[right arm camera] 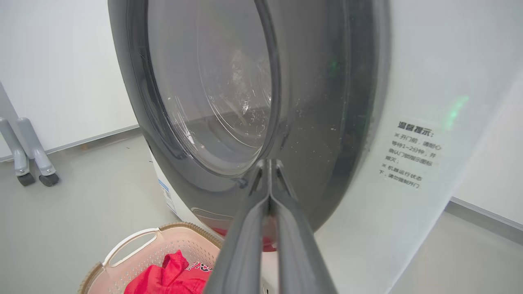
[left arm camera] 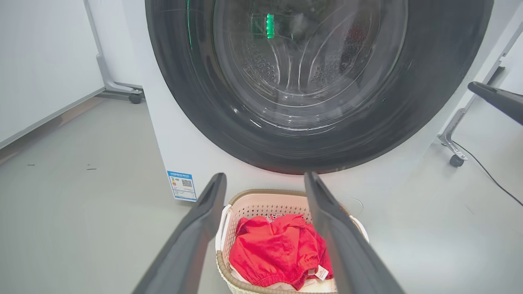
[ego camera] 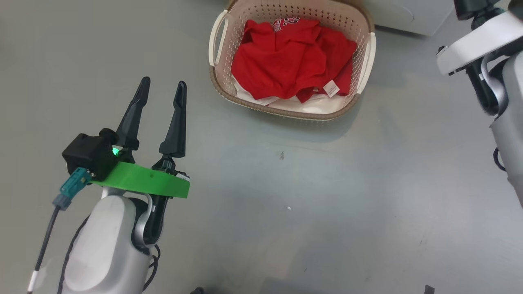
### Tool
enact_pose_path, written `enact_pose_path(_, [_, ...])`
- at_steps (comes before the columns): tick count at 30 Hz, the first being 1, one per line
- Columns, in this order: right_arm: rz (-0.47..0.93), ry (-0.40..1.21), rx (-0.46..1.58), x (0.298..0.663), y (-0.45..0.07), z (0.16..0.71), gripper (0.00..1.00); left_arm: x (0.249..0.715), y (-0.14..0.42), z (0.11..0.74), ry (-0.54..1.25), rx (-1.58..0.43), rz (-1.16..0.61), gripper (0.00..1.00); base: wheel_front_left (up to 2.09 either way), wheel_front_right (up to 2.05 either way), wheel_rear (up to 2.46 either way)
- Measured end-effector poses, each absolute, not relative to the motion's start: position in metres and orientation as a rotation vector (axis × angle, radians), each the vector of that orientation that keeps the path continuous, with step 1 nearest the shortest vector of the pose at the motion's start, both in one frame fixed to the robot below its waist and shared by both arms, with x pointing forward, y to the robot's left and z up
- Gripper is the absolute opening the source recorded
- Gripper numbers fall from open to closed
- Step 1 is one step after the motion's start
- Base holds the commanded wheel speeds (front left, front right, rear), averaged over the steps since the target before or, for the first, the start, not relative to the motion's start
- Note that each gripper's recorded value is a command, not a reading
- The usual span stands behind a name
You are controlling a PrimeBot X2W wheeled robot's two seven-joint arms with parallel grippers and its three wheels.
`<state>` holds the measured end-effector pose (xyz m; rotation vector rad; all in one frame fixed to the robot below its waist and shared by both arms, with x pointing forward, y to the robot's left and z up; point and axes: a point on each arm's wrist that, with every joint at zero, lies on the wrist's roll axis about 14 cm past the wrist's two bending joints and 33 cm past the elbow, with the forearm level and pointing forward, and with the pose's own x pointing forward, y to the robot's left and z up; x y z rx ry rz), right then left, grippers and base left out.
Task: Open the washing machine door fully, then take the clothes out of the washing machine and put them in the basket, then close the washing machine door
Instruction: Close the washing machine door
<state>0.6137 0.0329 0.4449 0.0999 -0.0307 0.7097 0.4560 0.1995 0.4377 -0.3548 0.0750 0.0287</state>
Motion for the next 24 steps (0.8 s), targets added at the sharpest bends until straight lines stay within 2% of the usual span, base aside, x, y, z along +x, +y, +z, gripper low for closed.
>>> enact_pose_path(9, [0.642, 0.024, 0.147, 0.570, 0.004, 0.454, 0.00, 0.445, 0.200, 0.456, 0.041, -0.323, -0.001, 1.00, 0.00, 0.00, 0.00])
enact_pose_path(16, [0.510, 0.004, 0.214, 0.538, -0.041, 0.482, 0.00, 0.429, 0.188, 0.458, 0.050, -0.332, -0.042, 1.00, 0.00, 0.00, 0.00])
enact_pose_path(24, [0.344, -0.027, 0.179, 0.504, -0.104, 0.499, 0.00, 0.424, 0.161, 0.467, 0.034, -0.353, -0.120, 1.00, 0.00, 0.00, 0.00])
